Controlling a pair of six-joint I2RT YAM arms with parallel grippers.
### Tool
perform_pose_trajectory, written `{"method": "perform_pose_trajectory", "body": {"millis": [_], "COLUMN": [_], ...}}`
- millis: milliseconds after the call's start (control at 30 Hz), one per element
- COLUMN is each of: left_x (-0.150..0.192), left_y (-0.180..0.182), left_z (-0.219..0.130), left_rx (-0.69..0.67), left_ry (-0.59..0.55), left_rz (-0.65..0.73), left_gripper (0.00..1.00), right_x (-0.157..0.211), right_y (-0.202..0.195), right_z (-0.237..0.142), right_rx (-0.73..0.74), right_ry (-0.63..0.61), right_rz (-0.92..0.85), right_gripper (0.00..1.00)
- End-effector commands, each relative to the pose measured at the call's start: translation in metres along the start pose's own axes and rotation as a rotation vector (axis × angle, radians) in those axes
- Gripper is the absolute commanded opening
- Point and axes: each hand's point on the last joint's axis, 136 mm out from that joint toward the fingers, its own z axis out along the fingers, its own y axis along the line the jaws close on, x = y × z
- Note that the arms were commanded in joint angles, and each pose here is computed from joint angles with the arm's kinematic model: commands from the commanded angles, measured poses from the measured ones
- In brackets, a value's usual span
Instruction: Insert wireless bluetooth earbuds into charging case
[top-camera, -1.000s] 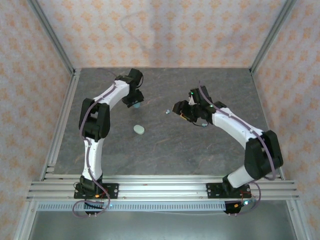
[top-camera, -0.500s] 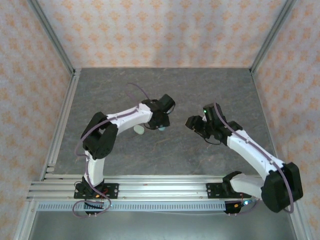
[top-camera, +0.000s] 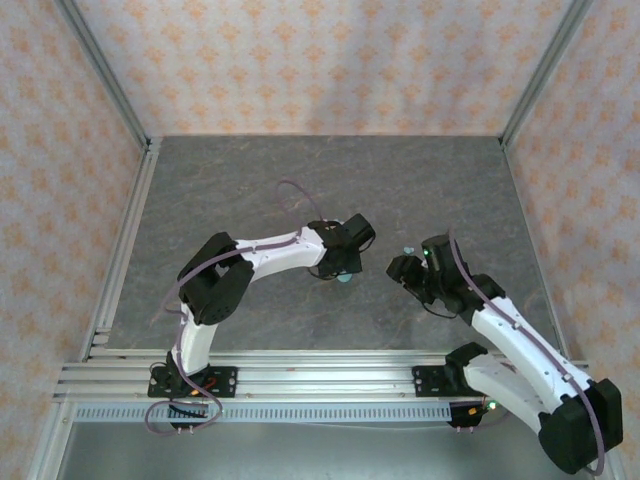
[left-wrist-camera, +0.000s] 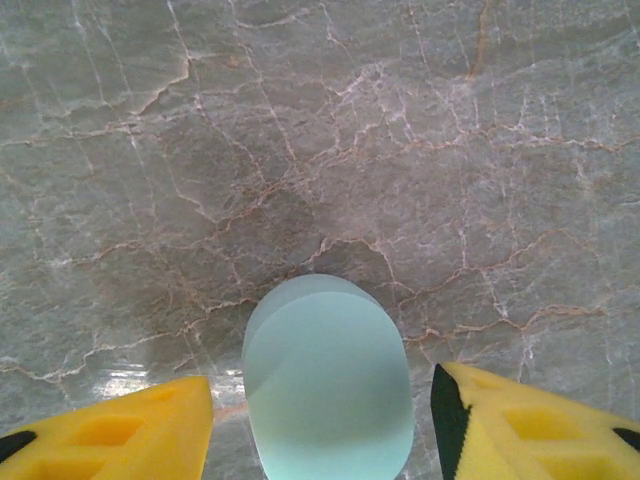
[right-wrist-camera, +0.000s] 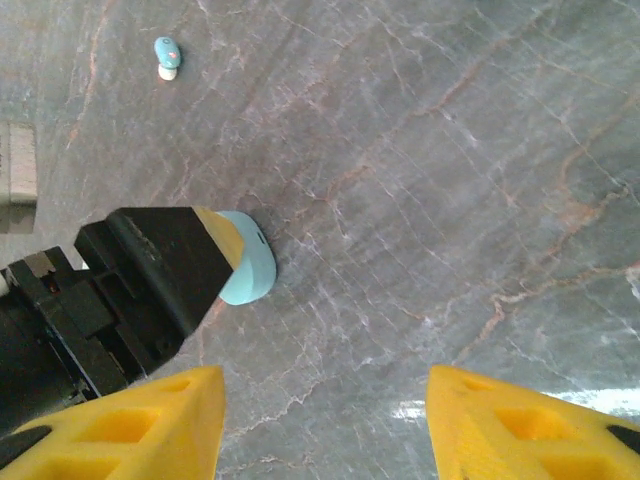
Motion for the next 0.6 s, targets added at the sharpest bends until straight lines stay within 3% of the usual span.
{"method": "perform_pose_trajectory", "body": {"millis": [0, 100, 200, 300, 433, 500, 567], "left_x": [-0.013, -0.028, -0.051, -0.071, -0.081, -0.077, -0.082], "left_y": [0.004, 0.005, 0.005, 0.002, -0.007, -0.005, 0.004], "left_z": [-0.009, -0.032, -0.065, -0.084, -0.105, -0.114, -0.123], "left_rx": [-0.038, -0.042, -0.014, 0.047, 0.229, 0.247, 0.227], "left_ry": [-0.066, -0.121, -0.195, -0.220, -0.281, -0.365, -0.400], "left_rz": [0.021, 0.074, 0.216, 0.454, 0.807, 1.007, 1.090], "left_gripper": [0.63, 0.65, 0.67, 0.68, 0.70, 0.73, 0.74], "right_x": [0.002, -0.001, -0.002, 0.002, 0.011, 0.014, 0.015], "right_y": [-0.015, -0.014, -0.010, -0.005, -0.008, -0.009, -0.006], "right_z": [-0.004, -0.002, 0.004, 0.011, 0.024, 0.028, 0.030], "right_rx": [0.059, 0.076, 0.102, 0.124, 0.160, 0.181, 0.205], "right_ry": [-0.007, -0.005, 0.027, 0.062, 0.111, 0.130, 0.137], "right_rz": [0.015, -0.010, -0.030, -0.058, -0.073, -0.080, -0.123], "right_gripper": [0.55, 0.55, 0.55, 0.55, 0.55, 0.55, 0.55]}}
